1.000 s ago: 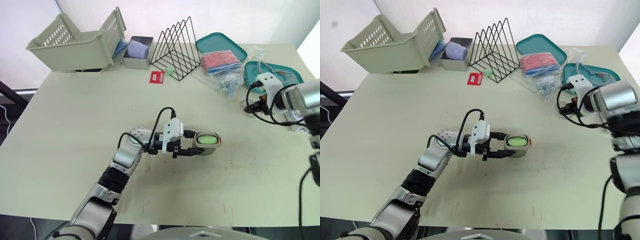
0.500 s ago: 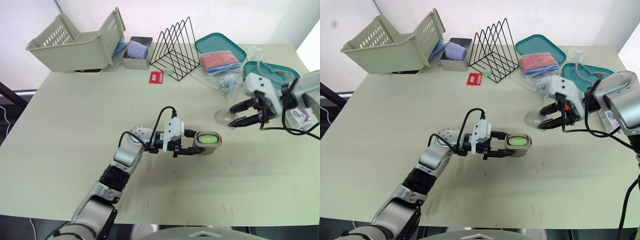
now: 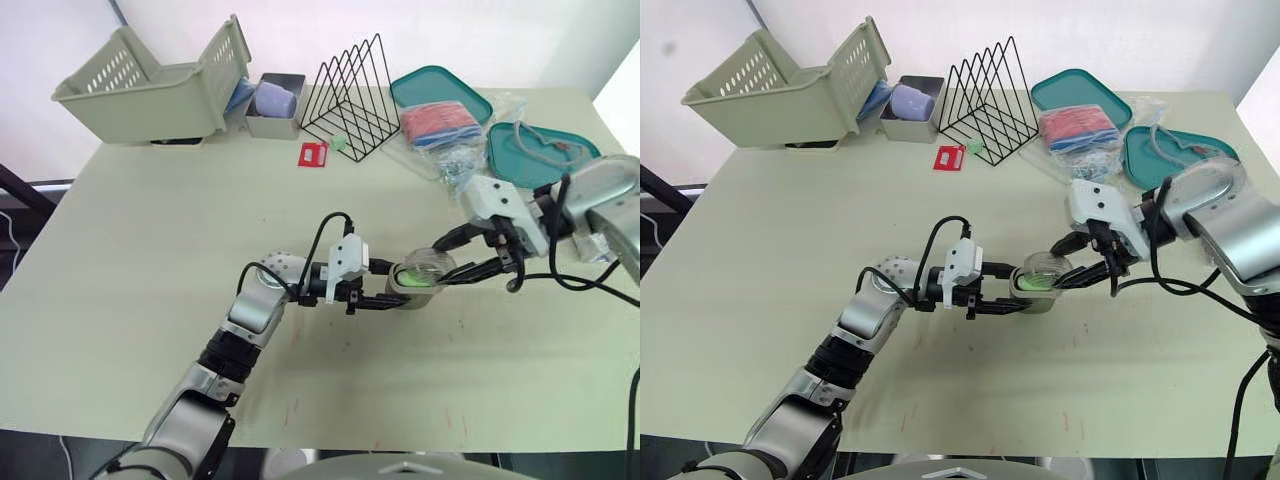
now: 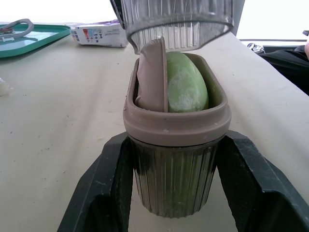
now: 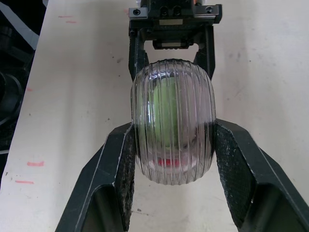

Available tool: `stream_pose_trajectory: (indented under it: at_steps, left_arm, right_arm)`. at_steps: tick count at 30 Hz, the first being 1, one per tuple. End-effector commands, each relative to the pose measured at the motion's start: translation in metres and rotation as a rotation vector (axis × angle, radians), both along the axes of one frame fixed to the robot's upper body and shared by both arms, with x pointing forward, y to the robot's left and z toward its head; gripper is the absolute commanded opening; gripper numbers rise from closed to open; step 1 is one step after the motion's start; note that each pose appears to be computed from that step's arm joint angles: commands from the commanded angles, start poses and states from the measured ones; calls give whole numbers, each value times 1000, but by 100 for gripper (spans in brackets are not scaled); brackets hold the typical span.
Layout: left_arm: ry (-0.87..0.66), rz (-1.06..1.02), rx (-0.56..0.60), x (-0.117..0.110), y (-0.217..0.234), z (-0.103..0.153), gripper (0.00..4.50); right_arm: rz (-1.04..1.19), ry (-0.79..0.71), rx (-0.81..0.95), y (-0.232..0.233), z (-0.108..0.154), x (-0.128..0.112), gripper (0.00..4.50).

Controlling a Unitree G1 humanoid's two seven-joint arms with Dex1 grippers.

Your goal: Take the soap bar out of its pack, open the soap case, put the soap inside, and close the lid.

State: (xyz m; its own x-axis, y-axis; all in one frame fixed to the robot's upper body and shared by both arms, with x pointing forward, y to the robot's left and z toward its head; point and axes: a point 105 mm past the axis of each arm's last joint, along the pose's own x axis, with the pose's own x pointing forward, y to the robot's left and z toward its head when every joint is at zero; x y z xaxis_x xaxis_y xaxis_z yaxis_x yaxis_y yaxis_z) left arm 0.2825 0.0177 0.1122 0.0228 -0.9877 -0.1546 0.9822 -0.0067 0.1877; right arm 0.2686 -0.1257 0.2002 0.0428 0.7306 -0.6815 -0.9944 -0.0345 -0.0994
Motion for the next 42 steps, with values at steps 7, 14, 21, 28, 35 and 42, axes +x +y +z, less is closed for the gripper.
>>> stream_pose_trajectory:
  at_steps: [7, 14, 21, 28, 35, 42]
  left_arm:
    - [-27, -3, -3, -1, -1, 5, 202]
    - [-28, -2, -3, -1, -2, 5, 202]
    - [-30, 0, -3, 0, -3, 5, 202]
    - [-31, 5, -4, 0, -3, 5, 202]
    - [-33, 9, -4, 0, -4, 5, 202]
    - [-36, 13, -4, 1, -3, 5, 202]
  right_arm:
    - [17, -27, 13, 6, 1, -3, 179]
    - [32, -15, 20, 9, -1, -6, 179]
    - [53, -6, 18, 14, -7, -10, 179]
    - [75, -2, 23, 20, -10, -11, 179]
    - [90, 24, 14, 26, -20, -16, 179]
    - [66, 29, -18, 28, -29, -12, 179]
